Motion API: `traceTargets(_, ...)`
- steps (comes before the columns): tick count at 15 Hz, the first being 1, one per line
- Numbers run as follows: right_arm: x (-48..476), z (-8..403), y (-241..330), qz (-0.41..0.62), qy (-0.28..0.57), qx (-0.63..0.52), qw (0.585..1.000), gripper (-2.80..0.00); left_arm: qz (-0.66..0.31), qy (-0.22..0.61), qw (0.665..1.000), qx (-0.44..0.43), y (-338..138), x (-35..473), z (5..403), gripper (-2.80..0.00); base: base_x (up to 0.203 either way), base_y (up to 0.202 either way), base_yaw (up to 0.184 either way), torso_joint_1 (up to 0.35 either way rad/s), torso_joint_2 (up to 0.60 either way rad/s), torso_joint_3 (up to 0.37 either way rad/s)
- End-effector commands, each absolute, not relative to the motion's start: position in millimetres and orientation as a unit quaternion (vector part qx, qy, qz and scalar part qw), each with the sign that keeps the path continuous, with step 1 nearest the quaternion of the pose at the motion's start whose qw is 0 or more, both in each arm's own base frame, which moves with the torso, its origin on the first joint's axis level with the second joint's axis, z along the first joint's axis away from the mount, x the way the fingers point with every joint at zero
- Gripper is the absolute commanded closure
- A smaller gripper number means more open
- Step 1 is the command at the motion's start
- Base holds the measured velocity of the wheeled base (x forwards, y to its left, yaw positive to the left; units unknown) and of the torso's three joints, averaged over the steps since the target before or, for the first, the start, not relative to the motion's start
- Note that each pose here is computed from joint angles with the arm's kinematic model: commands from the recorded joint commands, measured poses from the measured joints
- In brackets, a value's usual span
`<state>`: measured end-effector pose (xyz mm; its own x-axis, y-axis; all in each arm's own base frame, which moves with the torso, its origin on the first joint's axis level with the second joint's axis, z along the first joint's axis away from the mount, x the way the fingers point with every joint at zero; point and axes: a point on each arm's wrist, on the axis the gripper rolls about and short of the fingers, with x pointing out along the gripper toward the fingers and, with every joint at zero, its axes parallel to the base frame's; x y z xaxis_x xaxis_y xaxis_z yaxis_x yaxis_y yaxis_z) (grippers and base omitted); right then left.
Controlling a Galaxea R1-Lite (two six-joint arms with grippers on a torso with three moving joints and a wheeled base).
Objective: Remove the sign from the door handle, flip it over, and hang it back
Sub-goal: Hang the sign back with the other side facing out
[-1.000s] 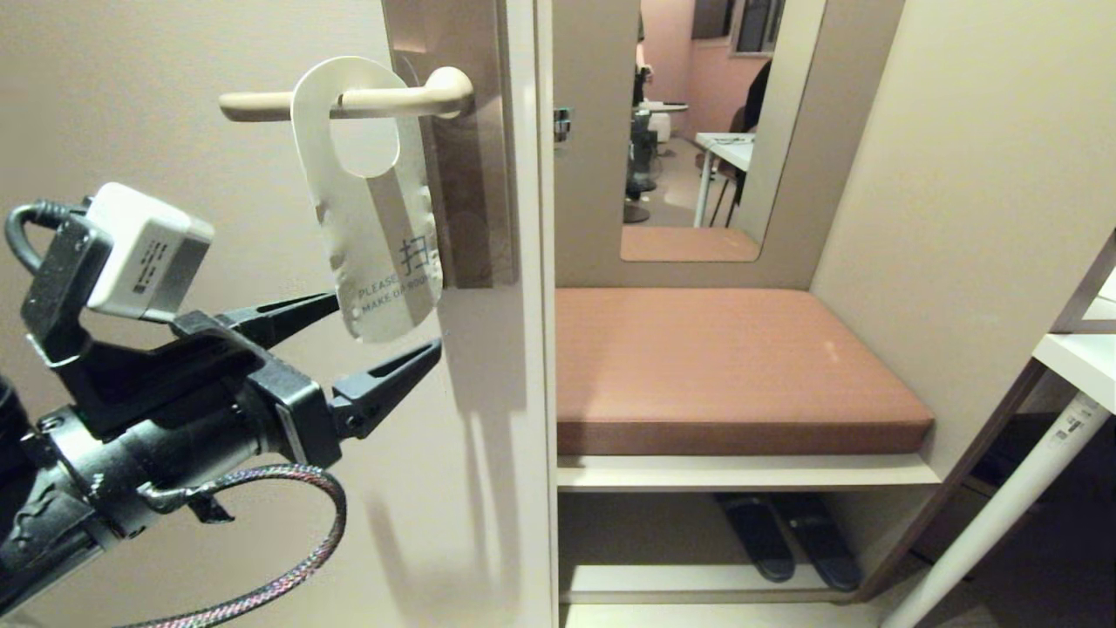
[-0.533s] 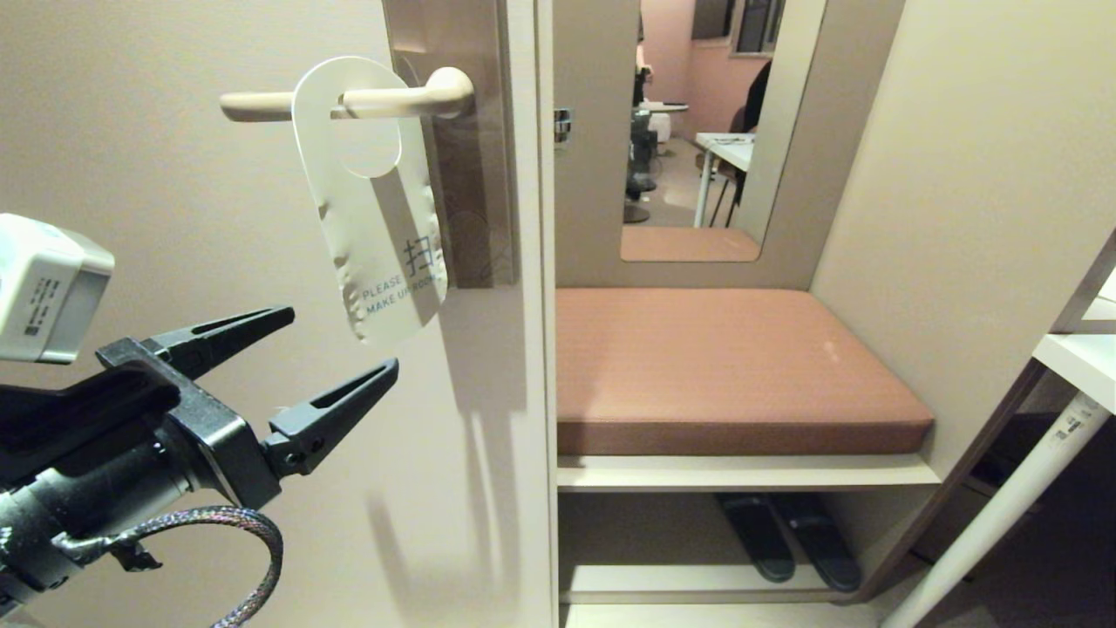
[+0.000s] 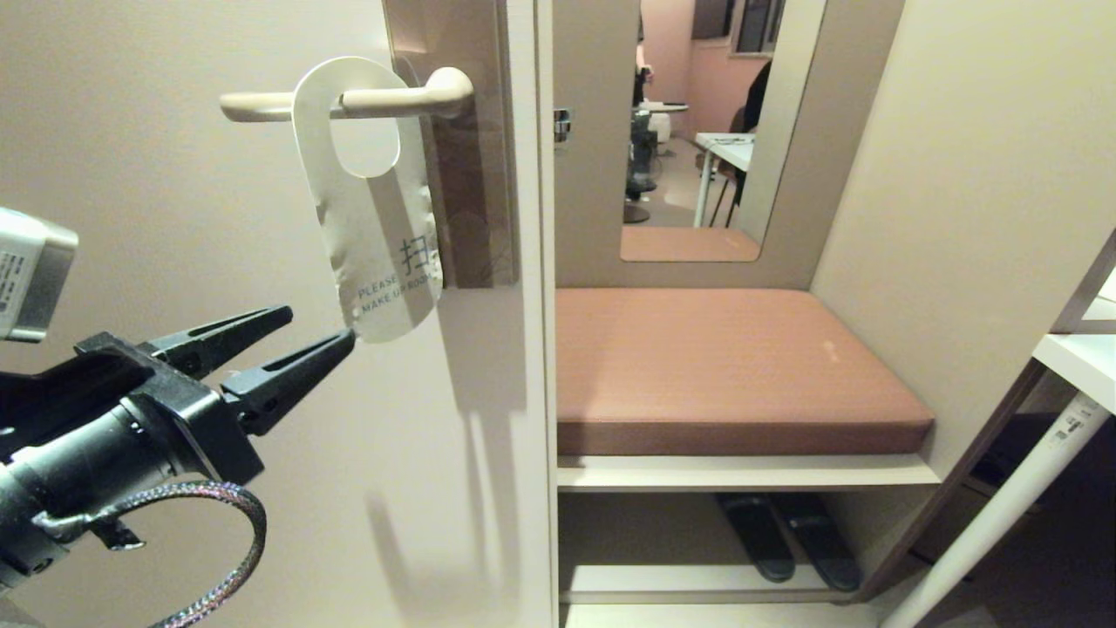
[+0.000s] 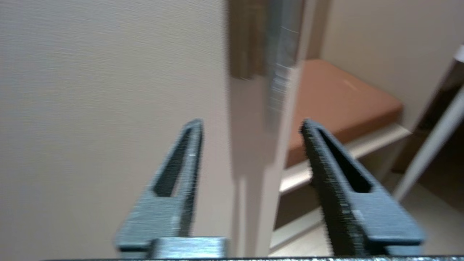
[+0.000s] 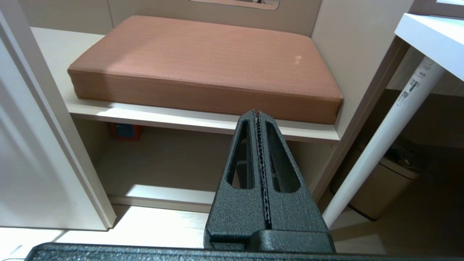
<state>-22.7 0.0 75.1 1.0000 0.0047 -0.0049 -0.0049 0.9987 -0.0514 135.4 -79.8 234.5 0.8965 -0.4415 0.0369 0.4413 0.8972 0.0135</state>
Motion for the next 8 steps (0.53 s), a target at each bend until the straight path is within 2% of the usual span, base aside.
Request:
traceTargets(1, -23, 75, 0, 0.003, 0.002, -0.026, 1.000, 0.00, -0.199, -0.023, 0.980, 0.000, -74, 146, 239, 0.00, 0.000, 0.000, 0.000, 0.000, 0.00, 0.000)
traceTargets(8, -23, 75, 0, 0.005, 0.002, -0.025, 1.000, 0.00, -0.197, -0.040, 0.980, -0.004, -65, 176, 260, 0.00, 0.000, 0.000, 0.000, 0.000, 0.00, 0.000)
